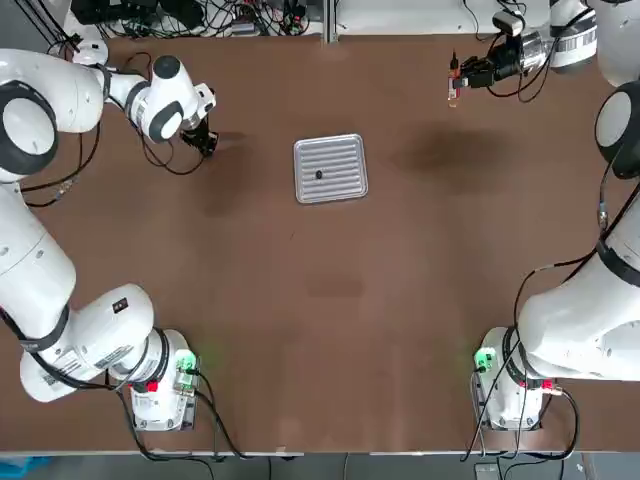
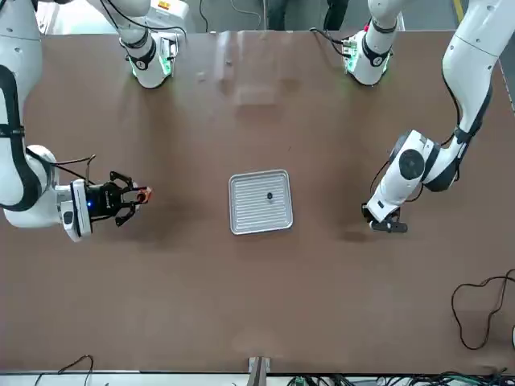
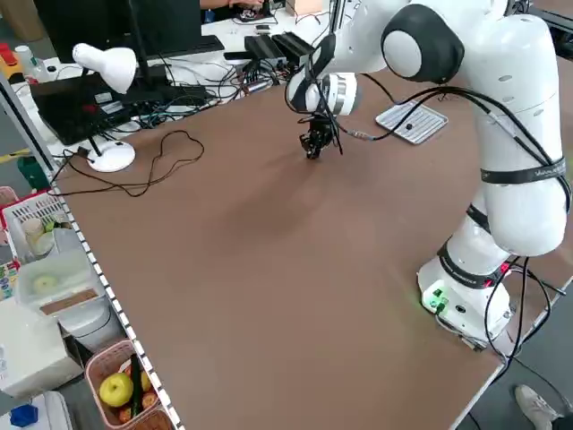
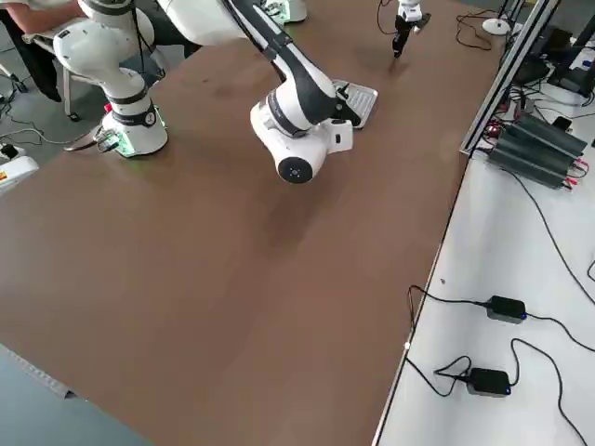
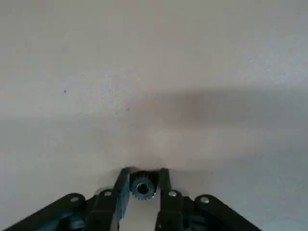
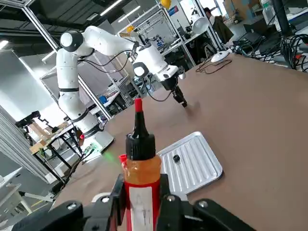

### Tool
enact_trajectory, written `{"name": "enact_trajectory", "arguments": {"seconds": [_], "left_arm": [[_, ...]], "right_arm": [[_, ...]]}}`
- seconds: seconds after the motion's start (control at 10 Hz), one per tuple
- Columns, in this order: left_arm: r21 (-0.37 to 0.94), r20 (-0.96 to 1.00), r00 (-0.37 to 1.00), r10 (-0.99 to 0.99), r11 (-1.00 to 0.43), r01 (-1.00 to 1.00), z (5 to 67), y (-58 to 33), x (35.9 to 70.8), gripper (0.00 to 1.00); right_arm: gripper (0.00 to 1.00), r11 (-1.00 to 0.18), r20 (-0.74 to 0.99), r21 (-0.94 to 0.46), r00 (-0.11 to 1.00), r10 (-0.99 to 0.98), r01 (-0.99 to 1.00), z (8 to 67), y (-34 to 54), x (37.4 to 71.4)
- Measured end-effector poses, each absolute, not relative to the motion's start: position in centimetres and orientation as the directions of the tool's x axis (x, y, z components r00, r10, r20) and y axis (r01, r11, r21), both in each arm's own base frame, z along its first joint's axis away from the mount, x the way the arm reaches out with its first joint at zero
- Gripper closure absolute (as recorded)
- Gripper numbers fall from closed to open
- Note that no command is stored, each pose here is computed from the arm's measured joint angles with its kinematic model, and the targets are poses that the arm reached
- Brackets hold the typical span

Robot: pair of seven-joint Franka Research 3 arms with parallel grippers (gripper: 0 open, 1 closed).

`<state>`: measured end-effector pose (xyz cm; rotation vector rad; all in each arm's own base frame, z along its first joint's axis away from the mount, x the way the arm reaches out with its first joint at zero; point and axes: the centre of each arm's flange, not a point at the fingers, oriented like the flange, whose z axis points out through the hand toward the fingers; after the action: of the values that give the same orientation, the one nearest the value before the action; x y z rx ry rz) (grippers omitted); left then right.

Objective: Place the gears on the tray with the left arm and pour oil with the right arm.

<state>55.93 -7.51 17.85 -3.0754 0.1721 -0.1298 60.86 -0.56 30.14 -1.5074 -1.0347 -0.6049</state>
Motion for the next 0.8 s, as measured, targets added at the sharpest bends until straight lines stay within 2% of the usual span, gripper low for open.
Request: {"name": "enact_trajectory", "arguments": {"seconds": [0.4, 0.8], "left_arm": [[-0.052, 0.111, 0.989, -0.102, -0.994, -0.097, 18.9, -8.3, 56.7, 0.72], [-0.038, 0.127, 0.991, -0.053, -0.998, -0.048, 23.1, -15.0, 57.3, 0.75]], "right_arm": [[0.70, 0.042, 0.835, -0.506, 0.478, 0.272, 0.861, 30.1, -0.5, 60.9], [0.70, 0.025, 0.813, -0.547, 0.524, 0.254, 0.836, 30.4, -0.5, 61.0]]}}
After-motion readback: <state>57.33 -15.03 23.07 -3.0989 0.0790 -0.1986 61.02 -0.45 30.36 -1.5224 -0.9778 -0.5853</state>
